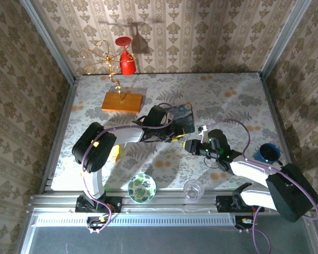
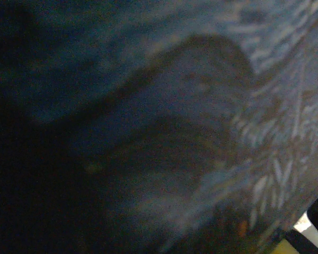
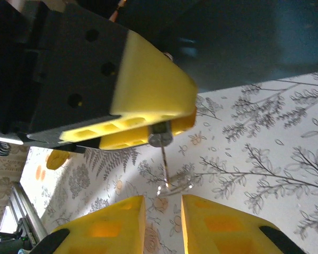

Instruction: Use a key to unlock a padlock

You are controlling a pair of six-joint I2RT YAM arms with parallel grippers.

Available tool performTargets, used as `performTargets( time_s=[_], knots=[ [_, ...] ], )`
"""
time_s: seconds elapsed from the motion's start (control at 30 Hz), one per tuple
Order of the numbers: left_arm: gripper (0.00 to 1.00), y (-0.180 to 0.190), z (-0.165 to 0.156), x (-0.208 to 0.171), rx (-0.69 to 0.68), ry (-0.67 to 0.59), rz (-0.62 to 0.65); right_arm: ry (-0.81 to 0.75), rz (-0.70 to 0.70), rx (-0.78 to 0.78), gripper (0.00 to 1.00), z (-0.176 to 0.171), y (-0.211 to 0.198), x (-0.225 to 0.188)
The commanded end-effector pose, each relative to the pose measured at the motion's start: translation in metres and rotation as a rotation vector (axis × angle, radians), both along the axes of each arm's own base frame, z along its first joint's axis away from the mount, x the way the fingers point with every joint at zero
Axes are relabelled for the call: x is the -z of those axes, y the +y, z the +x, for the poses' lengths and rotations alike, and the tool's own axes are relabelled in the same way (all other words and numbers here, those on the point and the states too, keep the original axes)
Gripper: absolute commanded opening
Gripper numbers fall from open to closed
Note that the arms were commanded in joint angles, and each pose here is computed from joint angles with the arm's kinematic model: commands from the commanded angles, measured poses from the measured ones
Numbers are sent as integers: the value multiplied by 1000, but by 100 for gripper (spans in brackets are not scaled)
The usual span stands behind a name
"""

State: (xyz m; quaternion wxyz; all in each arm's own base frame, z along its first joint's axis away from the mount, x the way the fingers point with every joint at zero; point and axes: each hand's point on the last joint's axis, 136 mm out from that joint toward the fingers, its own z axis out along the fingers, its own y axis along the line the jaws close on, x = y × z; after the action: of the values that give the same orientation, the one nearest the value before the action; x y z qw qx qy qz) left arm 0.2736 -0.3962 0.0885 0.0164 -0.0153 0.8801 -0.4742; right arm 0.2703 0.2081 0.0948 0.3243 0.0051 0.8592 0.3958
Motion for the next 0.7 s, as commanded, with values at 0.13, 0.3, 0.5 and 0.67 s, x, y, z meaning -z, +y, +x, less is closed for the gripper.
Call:
performTargets(
  time_s=[0.13, 0.3, 0.5, 0.67],
  knots=[
    [0, -1, -11, 7, 9, 85, 13, -49, 13, 22, 24, 16, 7, -12],
    [0, -1, -11, 7, 10, 84, 12, -37, 13, 25, 19, 17, 7, -9],
    [0, -2, -11, 8, 12, 85, 13, -45, 24, 38, 1, 19, 7, -10],
    [0, -1, -14, 10, 24, 90, 19, -61, 50, 46, 0, 23, 8, -17]
  ],
)
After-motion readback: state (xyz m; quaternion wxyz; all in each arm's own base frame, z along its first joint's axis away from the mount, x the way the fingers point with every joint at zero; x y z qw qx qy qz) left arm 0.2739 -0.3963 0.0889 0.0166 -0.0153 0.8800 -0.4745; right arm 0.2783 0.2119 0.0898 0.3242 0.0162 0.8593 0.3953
